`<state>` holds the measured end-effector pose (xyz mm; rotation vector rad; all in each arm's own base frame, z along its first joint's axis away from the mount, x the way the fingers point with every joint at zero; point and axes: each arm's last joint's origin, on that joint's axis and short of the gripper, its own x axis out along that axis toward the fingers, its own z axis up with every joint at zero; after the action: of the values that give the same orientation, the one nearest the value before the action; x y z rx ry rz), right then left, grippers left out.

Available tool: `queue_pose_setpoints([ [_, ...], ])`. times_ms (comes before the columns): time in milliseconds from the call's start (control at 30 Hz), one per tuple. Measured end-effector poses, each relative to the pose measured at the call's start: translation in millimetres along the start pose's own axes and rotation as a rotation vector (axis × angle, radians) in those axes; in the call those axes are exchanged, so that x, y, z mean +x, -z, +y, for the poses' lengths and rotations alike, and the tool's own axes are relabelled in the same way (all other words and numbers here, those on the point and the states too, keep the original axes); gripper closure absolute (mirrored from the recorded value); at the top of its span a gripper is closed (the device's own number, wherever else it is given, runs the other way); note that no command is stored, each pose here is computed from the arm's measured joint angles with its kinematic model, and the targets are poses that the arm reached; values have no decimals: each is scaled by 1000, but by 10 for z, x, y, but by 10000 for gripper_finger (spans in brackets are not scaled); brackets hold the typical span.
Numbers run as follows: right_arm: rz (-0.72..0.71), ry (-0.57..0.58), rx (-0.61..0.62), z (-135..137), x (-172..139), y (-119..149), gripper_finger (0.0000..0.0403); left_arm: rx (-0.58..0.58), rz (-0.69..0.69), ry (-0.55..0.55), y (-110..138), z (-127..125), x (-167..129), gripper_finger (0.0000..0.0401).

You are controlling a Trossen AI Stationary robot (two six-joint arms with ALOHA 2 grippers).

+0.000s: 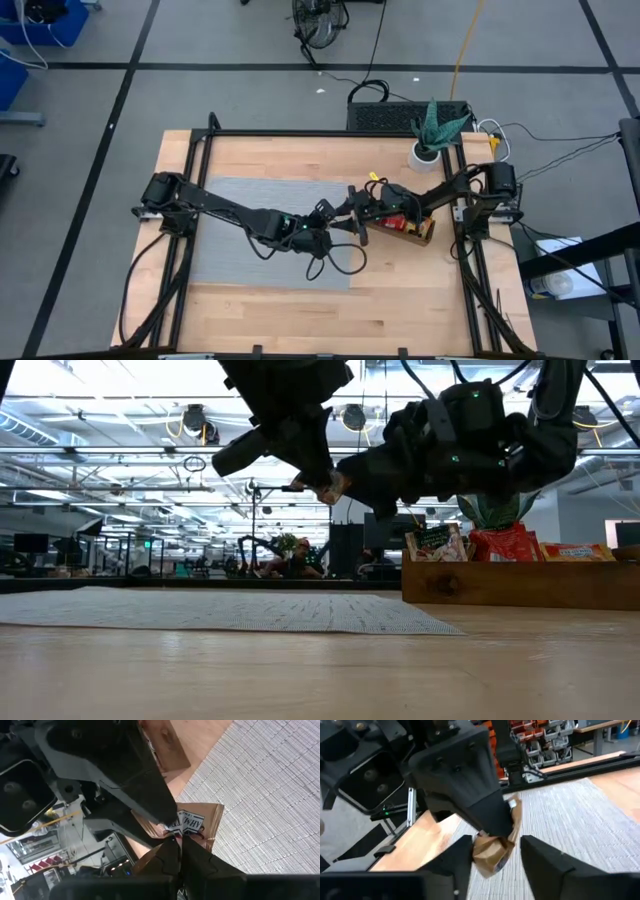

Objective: Pick & Place Tea
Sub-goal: Put the brown tea bag into the left section of the wooden organizer

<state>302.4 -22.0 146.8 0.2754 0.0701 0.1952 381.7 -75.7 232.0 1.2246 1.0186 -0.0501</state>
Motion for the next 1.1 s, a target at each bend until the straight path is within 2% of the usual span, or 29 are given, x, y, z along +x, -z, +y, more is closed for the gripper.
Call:
queue_pose_setpoints([
  [100, 21, -6, 5, 4, -4, 7, 288, -11, 0, 2, 1, -2, 2, 395],
  [200, 26, -10, -34, 4, -4, 10, 366, -47, -1, 2, 1, -4, 2, 392],
  [267, 26, -11, -68, 20, 1, 15, 387, -89, -1, 4, 1, -5, 1, 381],
  [433, 26, 14, -107, 22, -13, 30, 396, -368, -11, 8, -25, -26, -42, 351],
  [667, -1, 211, -223, 63, -228, 8, 397, -588, -15, 32, 100, 48, -323, 338],
  [800, -21, 188, -360, 225, -356, -12, 397, -720, -44, 28, 244, 209, -389, 348],
  [967, -33, 129, -457, 393, -378, -6, 397, -891, -219, 245, 386, 403, -212, 355],
  [1100, -15, 118, -486, 425, -367, 17, 397, -993, -367, 386, 515, 565, -97, 334],
])
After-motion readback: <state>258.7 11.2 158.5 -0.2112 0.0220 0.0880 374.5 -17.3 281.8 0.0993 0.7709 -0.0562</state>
